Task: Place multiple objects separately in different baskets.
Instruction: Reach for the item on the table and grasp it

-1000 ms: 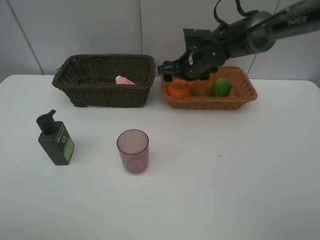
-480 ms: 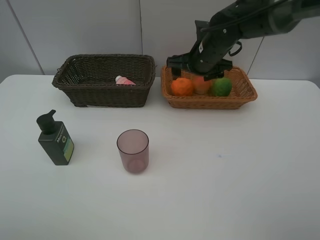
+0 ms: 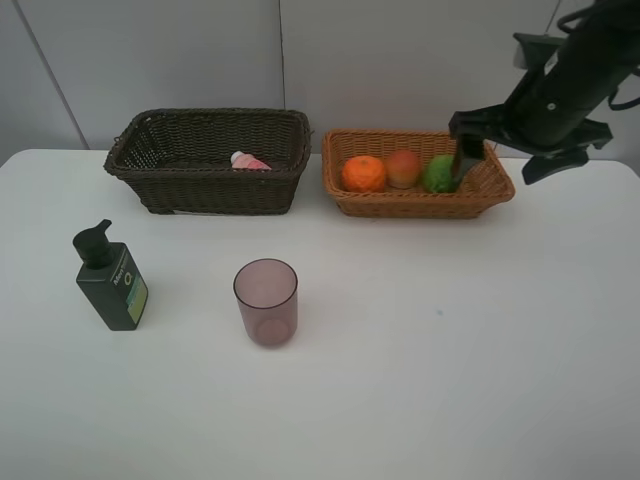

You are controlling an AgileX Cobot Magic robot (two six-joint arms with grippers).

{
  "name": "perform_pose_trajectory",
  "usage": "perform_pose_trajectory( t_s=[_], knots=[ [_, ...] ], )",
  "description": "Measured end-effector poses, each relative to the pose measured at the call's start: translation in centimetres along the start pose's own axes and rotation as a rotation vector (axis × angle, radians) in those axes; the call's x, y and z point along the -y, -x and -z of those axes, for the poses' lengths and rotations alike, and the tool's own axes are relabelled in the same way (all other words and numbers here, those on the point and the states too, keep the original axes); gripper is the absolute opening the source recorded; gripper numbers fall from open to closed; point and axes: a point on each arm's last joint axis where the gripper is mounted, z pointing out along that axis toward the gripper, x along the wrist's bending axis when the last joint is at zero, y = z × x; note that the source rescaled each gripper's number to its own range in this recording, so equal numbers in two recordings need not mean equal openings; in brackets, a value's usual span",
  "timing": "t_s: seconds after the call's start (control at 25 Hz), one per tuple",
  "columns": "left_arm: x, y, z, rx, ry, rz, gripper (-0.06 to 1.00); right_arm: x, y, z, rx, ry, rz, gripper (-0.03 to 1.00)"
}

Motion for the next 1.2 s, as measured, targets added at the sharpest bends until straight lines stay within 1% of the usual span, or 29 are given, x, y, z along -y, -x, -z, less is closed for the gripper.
perform_pose_trajectory(
  t_s=[0.12, 0.2, 0.28, 0.32, 0.52, 0.72, 0.84, 0.92, 1.04, 1.12, 1.2],
  knots=[
    [0.0, 0.0, 0.0, 0.000, 0.000, 0.000, 0.96, 2.0, 3.2, 2.3, 0.008, -0.025, -0.058, 0.81],
    [0.0, 0.0, 0.0, 0.000, 0.000, 0.000, 0.96, 3.6, 5.0, 4.1, 0.011, -0.021, -0.126, 0.81],
    [0.0, 0.0, 0.0, 0.000, 0.000, 0.000, 0.96, 5.2, 6.1, 6.3, 0.003, 0.026, -0.203, 0.81],
    [0.0, 0.0, 0.0, 0.000, 0.000, 0.000, 0.96, 5.9, 6.4, 7.3, 0.002, 0.058, -0.219, 0.81],
    [0.0, 0.0, 0.0, 0.000, 0.000, 0.000, 0.96, 10.7, 6.2, 13.1, -0.031, 0.264, -0.228, 0.81],
    [0.0, 0.0, 0.0, 0.000, 0.000, 0.000, 0.96, 16.4, 6.0, 17.4, -0.035, 0.446, -0.127, 0.81],
    [0.0, 0.0, 0.0, 0.000, 0.000, 0.000, 0.96, 19.1, 6.1, 19.0, -0.001, 0.542, -0.074, 0.81],
    [0.0, 0.0, 0.0, 0.000, 0.000, 0.000, 0.96, 20.5, 6.3, 19.9, 0.022, 0.599, -0.064, 0.81],
    [0.0, 0.0, 0.0, 0.000, 0.000, 0.000, 0.96, 22.2, 6.3, 20.9, 0.033, 0.671, -0.060, 0.81],
    [0.0, 0.0, 0.0, 0.000, 0.000, 0.000, 0.96, 23.1, 6.4, 21.3, 0.036, 0.699, -0.059, 0.81],
    [0.0, 0.0, 0.0, 0.000, 0.000, 0.000, 0.96, 24.0, 6.4, 21.4, 0.036, 0.700, -0.060, 0.81]
  ],
)
